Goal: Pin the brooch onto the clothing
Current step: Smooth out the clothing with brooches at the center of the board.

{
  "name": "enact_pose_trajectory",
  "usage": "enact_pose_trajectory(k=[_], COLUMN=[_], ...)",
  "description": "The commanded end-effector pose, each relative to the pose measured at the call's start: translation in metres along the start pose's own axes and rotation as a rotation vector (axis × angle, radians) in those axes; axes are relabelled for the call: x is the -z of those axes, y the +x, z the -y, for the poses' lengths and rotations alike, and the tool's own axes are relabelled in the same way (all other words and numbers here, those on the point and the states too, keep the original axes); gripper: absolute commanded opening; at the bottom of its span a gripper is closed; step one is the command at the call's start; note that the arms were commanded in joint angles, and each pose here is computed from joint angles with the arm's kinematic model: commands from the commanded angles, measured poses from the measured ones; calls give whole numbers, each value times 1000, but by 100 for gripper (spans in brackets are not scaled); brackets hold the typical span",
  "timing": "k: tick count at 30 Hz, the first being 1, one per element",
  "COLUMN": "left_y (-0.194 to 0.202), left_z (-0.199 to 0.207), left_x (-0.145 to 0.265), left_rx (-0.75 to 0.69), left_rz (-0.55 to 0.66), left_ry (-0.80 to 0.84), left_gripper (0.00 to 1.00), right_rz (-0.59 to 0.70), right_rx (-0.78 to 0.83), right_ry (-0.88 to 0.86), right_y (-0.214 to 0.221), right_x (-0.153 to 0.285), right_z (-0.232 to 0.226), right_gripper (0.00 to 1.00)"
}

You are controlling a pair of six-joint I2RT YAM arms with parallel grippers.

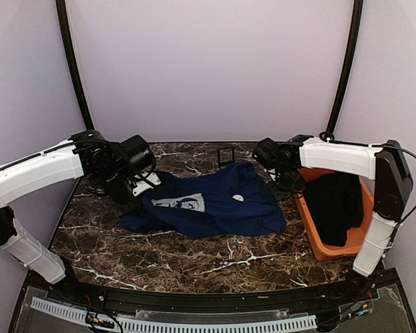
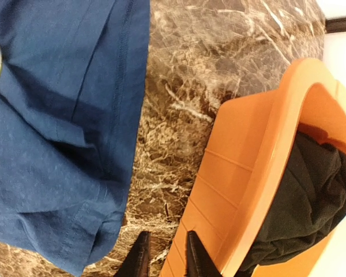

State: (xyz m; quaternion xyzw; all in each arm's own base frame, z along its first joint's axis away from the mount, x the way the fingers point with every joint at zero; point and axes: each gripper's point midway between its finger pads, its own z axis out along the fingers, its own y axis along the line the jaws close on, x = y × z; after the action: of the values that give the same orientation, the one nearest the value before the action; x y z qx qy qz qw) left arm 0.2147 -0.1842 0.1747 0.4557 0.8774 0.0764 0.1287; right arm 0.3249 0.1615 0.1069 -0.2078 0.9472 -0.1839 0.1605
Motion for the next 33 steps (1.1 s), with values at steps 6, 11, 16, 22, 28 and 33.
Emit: enact_pose_trajectory(k=[6, 11, 16, 22, 28, 33], left_y=[13, 1, -5, -8, -9, -12], left_z=[-13, -19, -22, -20, -21, -26], left_x=[3, 13, 18, 16, 16, 18], left_rx=[-22, 0, -2, 5, 11, 15], left_rz=[-62, 9, 30, 45, 52, 63], left_ry=[-76, -94, -100, -81, -81, -93], left_gripper=[1, 1, 1, 1, 1, 1], right_rz=[251, 283, 253, 249, 254, 231], right_rx=[351, 616, 675, 702, 728, 735], right_ry=[-298, -340, -277, -198, -210, -290], right_y=[-4, 37, 42, 32, 29, 35], right_x=[66, 51, 16, -8, -17, -13], right_z=[-90, -147, -160, -166, -172, -178], right_gripper=[39, 41, 40, 40, 32, 0])
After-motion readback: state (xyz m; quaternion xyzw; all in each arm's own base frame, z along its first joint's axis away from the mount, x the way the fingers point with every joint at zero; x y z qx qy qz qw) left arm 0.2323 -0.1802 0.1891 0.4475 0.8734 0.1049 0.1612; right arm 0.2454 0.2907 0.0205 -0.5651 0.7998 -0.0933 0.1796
